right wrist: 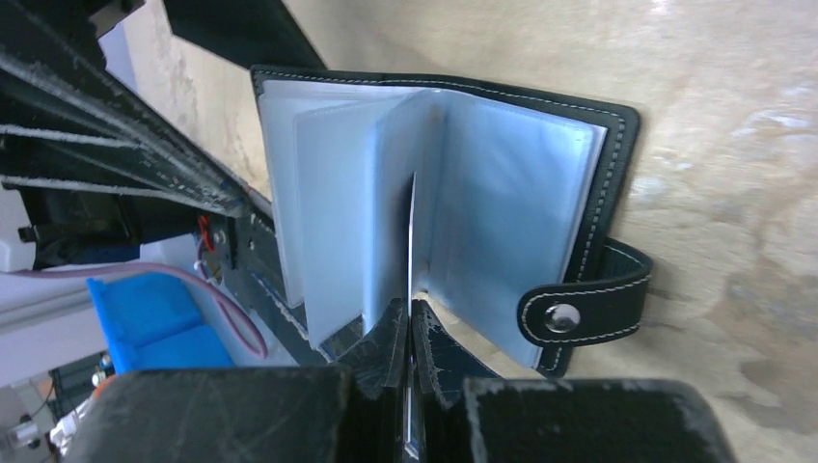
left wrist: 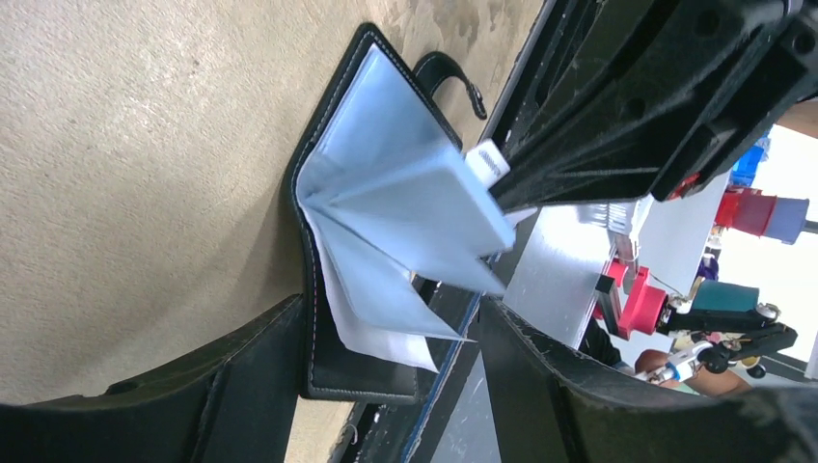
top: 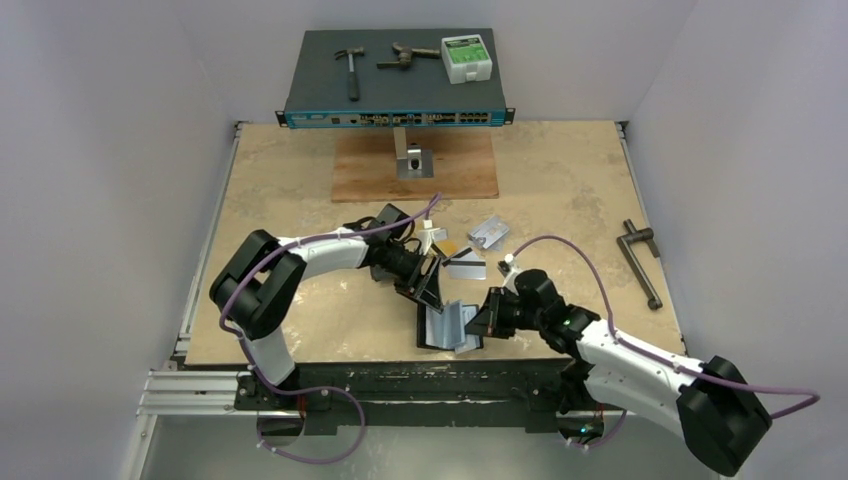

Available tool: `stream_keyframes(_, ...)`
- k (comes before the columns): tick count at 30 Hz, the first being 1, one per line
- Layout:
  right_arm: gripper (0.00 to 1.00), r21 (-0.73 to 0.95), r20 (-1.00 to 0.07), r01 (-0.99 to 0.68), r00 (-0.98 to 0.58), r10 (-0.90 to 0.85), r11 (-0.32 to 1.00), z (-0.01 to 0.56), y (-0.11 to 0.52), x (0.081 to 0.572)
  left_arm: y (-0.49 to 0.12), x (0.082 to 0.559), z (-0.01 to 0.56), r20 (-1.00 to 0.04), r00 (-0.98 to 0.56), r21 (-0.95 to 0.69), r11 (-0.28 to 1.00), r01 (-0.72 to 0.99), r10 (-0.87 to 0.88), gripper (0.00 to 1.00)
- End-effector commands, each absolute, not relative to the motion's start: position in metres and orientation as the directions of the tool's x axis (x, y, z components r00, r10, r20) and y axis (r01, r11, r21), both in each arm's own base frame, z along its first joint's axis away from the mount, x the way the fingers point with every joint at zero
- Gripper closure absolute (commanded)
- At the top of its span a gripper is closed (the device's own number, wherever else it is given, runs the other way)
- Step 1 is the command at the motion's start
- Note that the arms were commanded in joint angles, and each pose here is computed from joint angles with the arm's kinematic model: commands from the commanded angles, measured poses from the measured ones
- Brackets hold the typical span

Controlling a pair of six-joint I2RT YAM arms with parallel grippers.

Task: Put the credit cards into the card holder
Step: Insert the credit card into the card holder.

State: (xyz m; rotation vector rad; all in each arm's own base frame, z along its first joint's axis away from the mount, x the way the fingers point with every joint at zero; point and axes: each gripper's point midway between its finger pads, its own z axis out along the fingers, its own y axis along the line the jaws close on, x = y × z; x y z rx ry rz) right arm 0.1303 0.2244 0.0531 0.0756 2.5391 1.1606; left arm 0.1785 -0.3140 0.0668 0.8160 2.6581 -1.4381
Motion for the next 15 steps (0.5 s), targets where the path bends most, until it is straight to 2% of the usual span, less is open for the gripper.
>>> stream_keyframes(1,1.00,0.785,-0.358,-0.215,-0.923,0.143,0.581,0.087,0.252,0.136,-0.317,0.183,0.076,-0.281,-0.859,-0.798,0.394,0.457,0.427,0.36)
stream_keyframes(8,1.00,0.785,-0.373,-0.262,-0.924,0.090,0.561,0.093,0.268,0.132,-0.313,0.184,0.077,-0.281,-0.864,-0.799,0.397,0.452,0.417,0.35)
stream_keyframes(15,1.00,0.768,-0.335,-0.238,-0.941,0.057,0.595,0.074,0.270,0.128,-0.310,0.182,0.074,-0.280,-0.861,-0.795,0.401,0.456,0.424,0.36)
